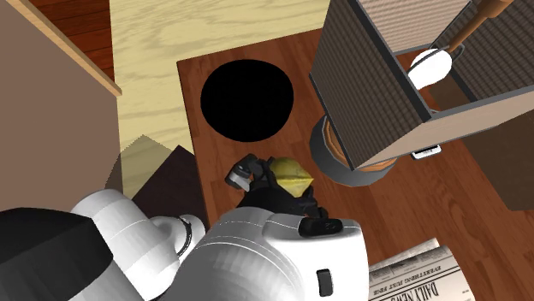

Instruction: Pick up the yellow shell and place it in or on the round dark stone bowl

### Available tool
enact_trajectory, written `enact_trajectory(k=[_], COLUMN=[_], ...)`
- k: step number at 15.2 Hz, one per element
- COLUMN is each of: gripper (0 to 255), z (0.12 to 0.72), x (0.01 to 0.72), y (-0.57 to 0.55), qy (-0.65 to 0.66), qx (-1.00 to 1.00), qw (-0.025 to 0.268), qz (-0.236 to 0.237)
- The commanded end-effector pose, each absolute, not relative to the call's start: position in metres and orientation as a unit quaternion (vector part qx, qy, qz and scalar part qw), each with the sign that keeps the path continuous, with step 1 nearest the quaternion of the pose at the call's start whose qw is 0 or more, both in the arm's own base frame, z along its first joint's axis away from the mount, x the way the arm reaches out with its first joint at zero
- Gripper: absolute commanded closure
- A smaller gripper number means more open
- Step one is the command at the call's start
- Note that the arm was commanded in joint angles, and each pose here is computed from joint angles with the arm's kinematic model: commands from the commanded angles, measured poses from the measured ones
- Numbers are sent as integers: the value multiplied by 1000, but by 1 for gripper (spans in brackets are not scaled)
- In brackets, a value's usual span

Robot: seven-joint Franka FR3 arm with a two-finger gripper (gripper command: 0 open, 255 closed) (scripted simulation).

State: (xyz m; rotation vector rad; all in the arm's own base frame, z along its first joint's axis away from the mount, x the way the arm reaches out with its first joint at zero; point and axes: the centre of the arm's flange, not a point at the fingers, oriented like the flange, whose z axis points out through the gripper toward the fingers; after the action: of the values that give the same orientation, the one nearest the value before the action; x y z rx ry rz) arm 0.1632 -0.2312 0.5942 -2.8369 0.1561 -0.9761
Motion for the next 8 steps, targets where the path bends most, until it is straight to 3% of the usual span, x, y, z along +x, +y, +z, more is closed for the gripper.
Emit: enact_trajectory(k=[1,8], gripper=[255,255], z=[605,642], x=[163,163], y=[-232,-232], qy=[52,52], qx=[-942,-942], qw=[69,69], qz=[-324,-324])
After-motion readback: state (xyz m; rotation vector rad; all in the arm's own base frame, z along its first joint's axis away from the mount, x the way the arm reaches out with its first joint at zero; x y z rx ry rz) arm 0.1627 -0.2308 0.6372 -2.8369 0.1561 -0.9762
